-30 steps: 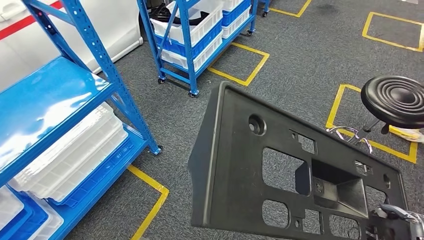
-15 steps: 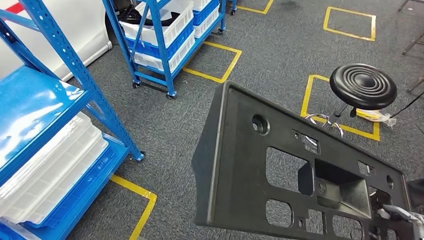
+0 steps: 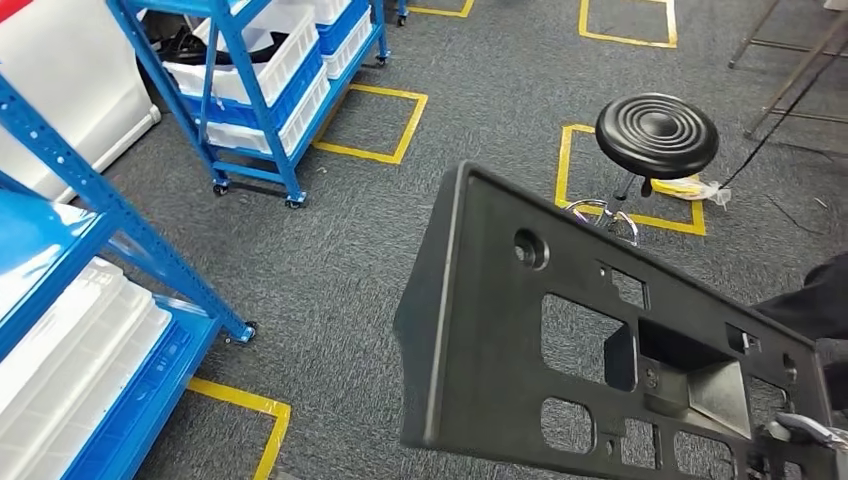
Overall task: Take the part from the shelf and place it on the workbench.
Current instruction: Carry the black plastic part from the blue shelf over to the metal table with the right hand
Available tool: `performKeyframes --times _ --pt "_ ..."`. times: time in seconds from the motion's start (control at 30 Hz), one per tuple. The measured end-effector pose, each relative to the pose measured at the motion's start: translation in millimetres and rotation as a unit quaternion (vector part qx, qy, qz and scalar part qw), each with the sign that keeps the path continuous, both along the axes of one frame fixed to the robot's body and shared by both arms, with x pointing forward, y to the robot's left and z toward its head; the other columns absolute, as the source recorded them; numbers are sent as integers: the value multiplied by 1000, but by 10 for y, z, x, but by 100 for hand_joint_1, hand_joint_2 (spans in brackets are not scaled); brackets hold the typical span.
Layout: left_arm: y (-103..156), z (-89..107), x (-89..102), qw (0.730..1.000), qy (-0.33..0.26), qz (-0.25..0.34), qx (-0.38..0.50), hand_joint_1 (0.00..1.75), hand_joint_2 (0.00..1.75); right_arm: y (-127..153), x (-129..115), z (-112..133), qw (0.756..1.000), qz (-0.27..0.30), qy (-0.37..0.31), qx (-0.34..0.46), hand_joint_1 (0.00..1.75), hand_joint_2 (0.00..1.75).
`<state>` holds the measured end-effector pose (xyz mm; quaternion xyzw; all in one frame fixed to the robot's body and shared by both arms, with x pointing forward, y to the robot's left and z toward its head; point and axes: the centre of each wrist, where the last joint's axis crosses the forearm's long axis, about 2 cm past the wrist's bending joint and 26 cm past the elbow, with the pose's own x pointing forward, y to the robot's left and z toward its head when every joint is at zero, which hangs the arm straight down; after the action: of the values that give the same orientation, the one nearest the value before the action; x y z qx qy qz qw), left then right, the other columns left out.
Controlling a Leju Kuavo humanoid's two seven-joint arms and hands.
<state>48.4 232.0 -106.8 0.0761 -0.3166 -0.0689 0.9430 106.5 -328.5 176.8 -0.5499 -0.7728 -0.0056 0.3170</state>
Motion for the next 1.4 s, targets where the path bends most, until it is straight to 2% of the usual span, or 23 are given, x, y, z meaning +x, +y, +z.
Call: performKeyframes --times 1.4 --pt "4 -5 -43 1000 -6 5 1 0 175 -34 -32 24 1000 -2 -10 3 175 175"
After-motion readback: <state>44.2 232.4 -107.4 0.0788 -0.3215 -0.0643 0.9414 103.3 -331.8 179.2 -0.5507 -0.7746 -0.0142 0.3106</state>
